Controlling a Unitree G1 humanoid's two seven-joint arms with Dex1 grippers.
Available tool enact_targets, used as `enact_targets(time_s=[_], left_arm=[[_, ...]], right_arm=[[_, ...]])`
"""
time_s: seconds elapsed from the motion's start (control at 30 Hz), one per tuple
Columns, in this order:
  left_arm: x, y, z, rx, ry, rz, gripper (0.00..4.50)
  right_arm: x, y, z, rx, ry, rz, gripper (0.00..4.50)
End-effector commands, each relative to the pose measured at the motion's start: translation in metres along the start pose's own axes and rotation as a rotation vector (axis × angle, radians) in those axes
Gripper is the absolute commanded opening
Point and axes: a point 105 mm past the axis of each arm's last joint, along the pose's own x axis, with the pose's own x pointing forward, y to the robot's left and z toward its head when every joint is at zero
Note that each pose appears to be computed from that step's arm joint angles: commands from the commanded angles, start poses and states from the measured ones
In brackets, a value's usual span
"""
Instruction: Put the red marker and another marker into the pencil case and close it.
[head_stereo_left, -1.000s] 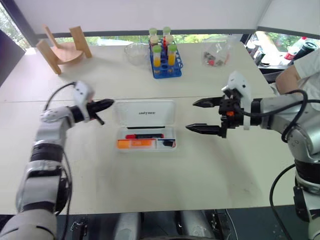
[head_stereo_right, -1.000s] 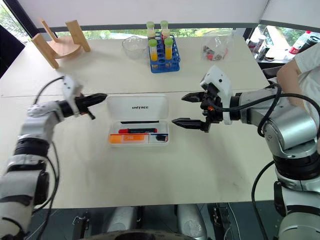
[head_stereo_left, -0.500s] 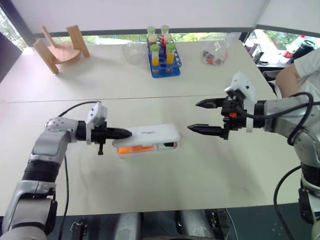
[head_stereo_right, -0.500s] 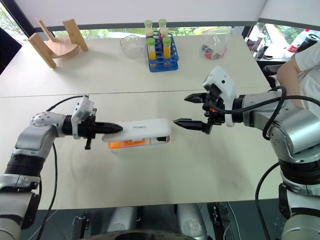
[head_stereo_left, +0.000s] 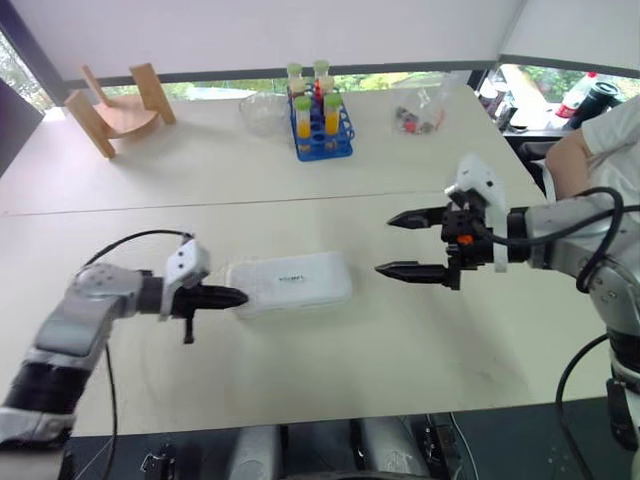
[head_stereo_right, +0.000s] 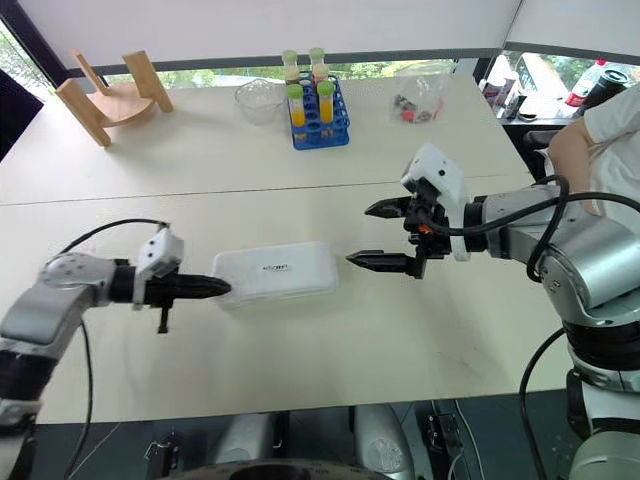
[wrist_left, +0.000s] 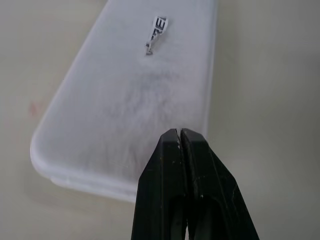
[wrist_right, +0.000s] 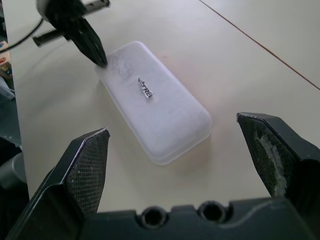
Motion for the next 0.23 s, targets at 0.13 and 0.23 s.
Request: enact_targets(time_s=[0.13,0.23], left_arm=[[-0.054,-0.024,0.038,-0.001,-0.107,0.179,0.05],[-0.068,-0.032,0.039,-0.026,-0.11,0.264,0.05]], right_arm=[[-0.008,0.005,-0.013,-0.018,0.017,0.054,4.5],[-0.008,0.004,-0.021,-0.008,0.033,0.063,4.5]])
